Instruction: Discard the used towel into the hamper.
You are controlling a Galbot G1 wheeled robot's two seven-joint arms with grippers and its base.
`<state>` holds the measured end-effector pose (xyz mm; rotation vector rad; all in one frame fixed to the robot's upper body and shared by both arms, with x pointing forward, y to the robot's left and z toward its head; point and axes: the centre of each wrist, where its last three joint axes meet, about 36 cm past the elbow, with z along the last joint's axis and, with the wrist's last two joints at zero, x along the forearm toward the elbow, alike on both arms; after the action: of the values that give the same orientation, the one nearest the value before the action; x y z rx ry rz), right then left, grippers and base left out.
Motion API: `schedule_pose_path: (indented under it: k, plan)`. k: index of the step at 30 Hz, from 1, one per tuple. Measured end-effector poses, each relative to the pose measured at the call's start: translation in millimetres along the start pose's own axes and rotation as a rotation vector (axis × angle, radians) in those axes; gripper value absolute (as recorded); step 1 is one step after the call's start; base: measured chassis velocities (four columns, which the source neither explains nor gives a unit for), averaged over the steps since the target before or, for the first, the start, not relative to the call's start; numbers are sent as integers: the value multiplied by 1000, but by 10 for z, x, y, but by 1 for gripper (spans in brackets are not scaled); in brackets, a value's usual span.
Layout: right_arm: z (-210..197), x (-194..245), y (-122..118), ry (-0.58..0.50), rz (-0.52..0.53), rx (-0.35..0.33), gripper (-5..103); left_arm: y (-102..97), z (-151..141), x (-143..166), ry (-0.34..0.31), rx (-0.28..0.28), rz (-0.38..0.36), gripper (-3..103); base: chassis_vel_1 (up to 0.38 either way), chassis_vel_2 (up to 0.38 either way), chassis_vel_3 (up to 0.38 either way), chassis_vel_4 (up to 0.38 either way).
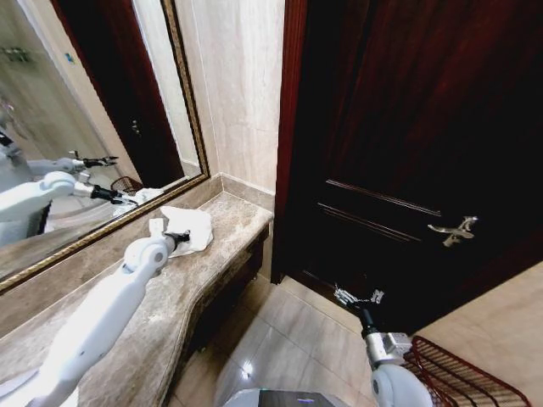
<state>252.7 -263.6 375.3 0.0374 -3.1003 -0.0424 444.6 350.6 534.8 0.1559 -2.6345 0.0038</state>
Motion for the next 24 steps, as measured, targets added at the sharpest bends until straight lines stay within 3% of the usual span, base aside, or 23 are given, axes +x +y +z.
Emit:
schedule_pose_path:
  k: [7, 10, 14, 17, 20, 21, 23, 24]
  plan:
    - [-7, 57, -2, -3, -3, -15, 100, -82, 139, 351, -74, 3, 4, 12, 0, 0, 0, 0]
    - [-8, 122, -24, -6, -6, -25, 100, -249, 126, 764, -172, 14, 58, 12, 0, 0, 0, 0]
    - [-13, 151, -47, -8, -4, -26, 100, -343, 122, 954, -215, 11, 84, 12, 0, 0, 0, 0]
    - [-42, 216, -85, -14, 1, -40, 100, -472, 267, 1169, -305, 1, 94, 12, 0, 0, 0, 0]
    - [-66, 228, -103, -19, 3, -45, 100, -491, 360, 1204, -341, 12, 100, 12, 0, 0, 0, 0]
    - [-98, 231, -125, -28, 5, -49, 100, -483, 496, 1226, -414, 20, 102, 12, 0, 0, 0, 0]
    - [-108, 231, -131, -30, 6, -50, 100, -476, 547, 1232, -445, 15, 99, 12, 0, 0, 0, 0]
    - [-129, 229, -141, -36, 7, -52, 100, -454, 666, 1250, -508, -7, 92, 12, 0, 0, 0, 0]
